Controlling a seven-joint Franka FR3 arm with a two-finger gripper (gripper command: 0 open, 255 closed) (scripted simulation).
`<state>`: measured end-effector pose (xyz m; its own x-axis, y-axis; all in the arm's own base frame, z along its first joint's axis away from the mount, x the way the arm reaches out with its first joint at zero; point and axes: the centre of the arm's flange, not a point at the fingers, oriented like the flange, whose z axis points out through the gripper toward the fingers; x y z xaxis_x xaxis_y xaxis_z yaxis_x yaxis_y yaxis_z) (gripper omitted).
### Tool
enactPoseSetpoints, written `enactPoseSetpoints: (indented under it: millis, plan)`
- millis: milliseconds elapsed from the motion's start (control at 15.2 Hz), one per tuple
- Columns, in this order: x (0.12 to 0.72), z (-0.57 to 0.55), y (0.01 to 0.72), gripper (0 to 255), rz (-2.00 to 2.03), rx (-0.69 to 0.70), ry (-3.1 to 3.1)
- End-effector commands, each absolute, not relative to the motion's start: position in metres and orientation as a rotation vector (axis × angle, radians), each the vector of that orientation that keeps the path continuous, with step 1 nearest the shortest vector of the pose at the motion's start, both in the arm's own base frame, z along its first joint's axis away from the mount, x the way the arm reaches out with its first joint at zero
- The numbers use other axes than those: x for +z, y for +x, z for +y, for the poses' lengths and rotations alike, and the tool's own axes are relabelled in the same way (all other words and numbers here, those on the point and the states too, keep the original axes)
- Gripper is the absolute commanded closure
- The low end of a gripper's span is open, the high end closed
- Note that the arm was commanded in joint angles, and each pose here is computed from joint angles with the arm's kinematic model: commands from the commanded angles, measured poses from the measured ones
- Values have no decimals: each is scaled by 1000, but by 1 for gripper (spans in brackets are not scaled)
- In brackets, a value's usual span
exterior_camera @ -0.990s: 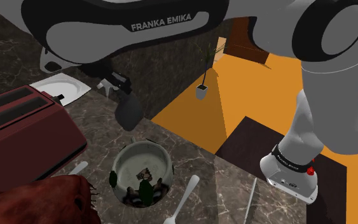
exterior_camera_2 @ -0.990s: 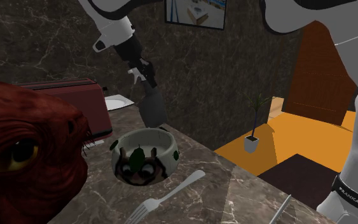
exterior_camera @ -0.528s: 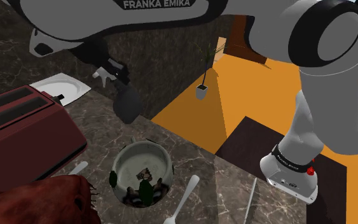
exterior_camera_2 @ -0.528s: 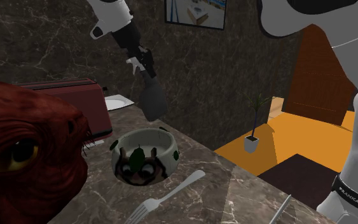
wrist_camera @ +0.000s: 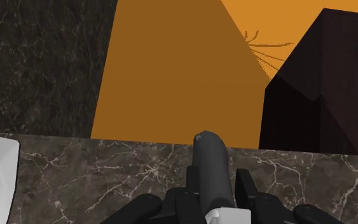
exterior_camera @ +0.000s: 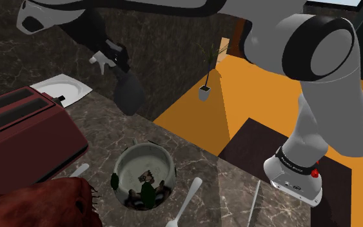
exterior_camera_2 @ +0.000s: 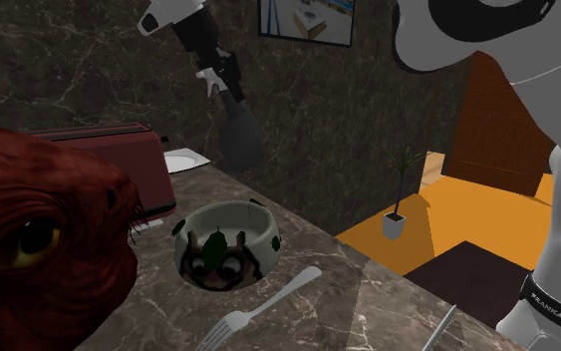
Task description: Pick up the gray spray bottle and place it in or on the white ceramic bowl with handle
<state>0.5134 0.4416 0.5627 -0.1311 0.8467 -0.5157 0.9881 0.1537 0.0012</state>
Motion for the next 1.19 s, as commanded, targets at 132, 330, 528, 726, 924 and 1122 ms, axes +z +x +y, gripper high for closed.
enactPoseSetpoints:
  millis: [132,330,528,726,924,1122]
  plan:
    - [570,455,491,255,2041,-485,1749]
    - [568,475,456,255,2041,-485,1749]
    - [567,495,422,255,2041,-485,1749]
    - [566,516,388,255,2041,-485,1749]
    - [564,536,354,255,2041,-485,1749]
    - [553,546,337,255,2041,-485,1749]
